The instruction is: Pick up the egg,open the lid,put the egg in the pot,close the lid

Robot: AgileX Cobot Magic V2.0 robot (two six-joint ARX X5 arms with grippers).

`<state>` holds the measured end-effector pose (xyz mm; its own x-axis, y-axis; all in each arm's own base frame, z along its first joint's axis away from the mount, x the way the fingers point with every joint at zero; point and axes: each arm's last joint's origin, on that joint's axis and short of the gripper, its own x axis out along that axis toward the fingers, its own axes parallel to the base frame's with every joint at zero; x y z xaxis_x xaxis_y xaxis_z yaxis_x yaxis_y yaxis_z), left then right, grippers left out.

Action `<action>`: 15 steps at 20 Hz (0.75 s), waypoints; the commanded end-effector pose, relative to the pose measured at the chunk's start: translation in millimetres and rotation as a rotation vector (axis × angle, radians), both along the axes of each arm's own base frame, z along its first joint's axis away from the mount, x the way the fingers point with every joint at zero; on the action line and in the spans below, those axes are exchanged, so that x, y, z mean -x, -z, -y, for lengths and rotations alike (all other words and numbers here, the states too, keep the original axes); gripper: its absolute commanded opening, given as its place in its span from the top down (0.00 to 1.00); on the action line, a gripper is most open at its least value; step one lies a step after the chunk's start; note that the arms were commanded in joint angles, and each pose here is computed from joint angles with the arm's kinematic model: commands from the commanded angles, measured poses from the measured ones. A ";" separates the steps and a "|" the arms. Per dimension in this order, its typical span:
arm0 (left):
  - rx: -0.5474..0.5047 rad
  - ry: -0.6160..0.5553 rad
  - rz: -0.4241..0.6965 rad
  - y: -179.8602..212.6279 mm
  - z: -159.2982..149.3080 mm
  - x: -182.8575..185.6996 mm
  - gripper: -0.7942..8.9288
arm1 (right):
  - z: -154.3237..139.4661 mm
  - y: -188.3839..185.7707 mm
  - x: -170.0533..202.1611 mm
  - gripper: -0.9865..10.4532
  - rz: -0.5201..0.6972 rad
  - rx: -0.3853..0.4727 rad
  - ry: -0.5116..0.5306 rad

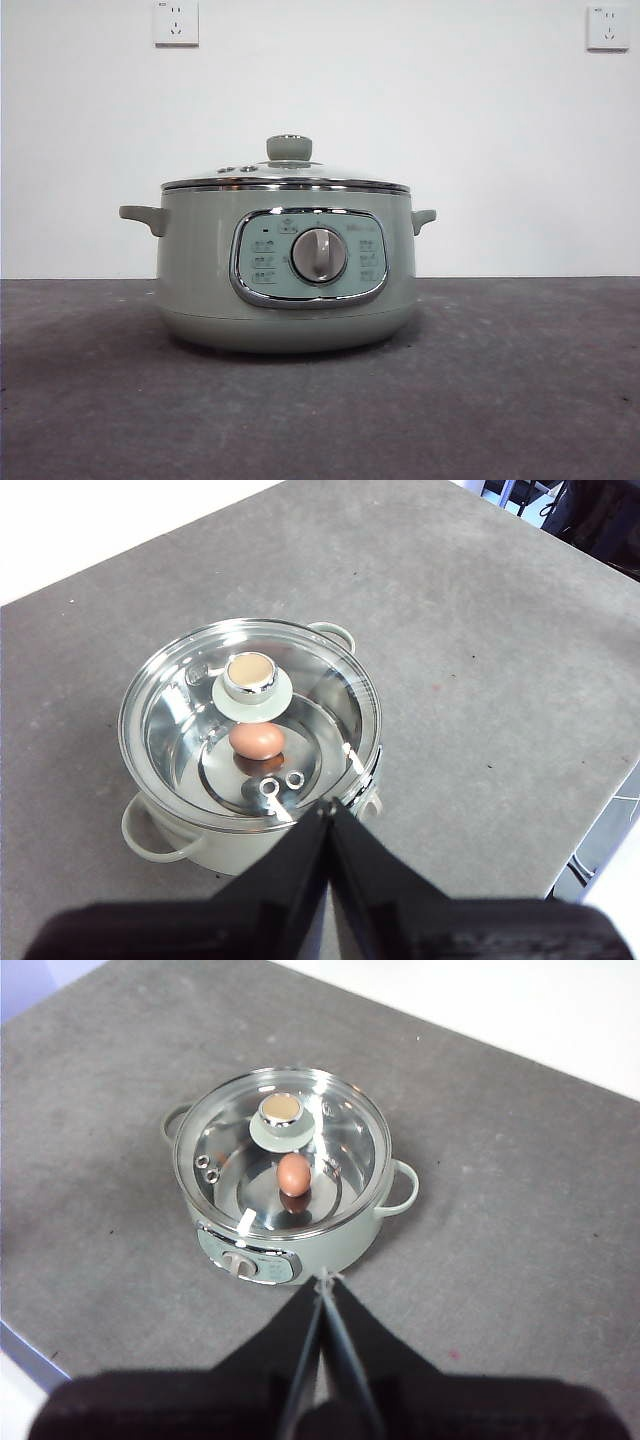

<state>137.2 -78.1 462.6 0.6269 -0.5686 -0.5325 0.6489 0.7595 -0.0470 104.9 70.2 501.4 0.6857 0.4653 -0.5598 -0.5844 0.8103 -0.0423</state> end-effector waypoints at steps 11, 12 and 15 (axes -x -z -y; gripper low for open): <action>0.039 -0.027 0.256 -19.4 -6.2 -10.6 0.92 | -23.3 17.0 -34.9 0.91 -0.120 0.070 0.007; 0.033 -0.059 0.320 -22.4 -14.3 -9.5 0.92 | -25.8 18.7 -38.6 0.91 -0.129 0.076 0.007; 0.083 -0.102 0.459 -12.1 -37.4 2.4 0.92 | -31.6 23.1 -47.4 0.91 -0.152 0.092 0.007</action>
